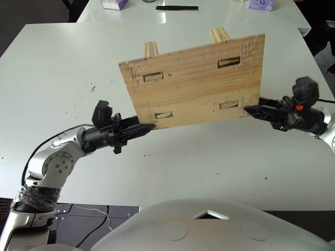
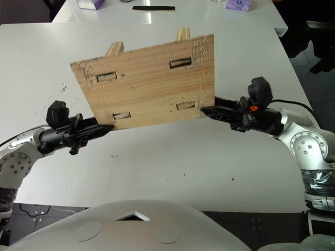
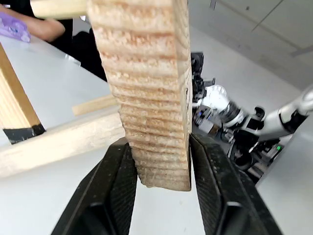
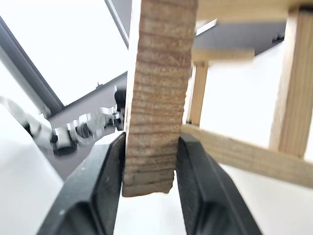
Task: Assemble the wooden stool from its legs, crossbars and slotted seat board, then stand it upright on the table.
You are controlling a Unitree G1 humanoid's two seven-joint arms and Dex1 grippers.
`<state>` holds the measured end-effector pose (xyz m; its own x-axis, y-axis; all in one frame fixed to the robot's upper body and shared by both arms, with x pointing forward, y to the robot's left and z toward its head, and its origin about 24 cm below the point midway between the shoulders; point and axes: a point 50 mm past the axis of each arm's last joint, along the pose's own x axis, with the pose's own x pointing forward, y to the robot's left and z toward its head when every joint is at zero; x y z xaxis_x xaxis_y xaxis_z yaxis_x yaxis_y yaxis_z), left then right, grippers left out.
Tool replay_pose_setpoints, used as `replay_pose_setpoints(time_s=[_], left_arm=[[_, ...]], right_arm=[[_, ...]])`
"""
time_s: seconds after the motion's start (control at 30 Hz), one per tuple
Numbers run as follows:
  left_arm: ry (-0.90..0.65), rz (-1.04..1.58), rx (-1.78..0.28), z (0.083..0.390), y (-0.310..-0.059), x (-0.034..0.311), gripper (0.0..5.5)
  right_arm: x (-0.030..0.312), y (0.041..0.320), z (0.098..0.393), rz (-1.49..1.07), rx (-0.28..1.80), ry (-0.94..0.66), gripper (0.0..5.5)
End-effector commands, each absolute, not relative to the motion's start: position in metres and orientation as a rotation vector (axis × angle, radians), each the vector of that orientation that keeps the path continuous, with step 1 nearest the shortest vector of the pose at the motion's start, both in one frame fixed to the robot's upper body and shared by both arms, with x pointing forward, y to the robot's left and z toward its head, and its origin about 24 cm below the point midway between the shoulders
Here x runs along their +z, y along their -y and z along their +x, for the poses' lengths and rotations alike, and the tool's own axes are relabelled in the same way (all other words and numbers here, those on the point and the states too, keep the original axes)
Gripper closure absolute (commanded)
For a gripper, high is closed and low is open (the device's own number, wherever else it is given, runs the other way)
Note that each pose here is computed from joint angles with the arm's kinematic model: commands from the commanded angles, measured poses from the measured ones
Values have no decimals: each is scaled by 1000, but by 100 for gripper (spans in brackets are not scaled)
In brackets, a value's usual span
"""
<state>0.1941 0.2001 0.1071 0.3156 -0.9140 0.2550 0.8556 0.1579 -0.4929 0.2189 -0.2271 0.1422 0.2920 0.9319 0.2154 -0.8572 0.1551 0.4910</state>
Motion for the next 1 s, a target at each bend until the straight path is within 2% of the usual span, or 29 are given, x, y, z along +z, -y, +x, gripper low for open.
replay_pose_setpoints(time_s=[0.03,0.2,0.37,0.63,0.83,1.0], left_arm=[[438,-1474,-625,212,-191,223,395],[439,-1618,-518,216,-190,232,395],[354,-1692,-430,217,-182,239,405],[168,-1761,-241,220,-173,235,418],[34,-1740,-97,225,-164,217,416],[-53,-1730,4,229,-163,191,415]], right_arm=[[209,132,174,1073,1411,13,407],[221,121,178,1221,1262,110,407],[250,125,201,1463,996,240,407],[276,136,229,1673,722,180,407],[230,138,238,1588,466,-88,407],[189,139,237,1504,319,-221,407]])
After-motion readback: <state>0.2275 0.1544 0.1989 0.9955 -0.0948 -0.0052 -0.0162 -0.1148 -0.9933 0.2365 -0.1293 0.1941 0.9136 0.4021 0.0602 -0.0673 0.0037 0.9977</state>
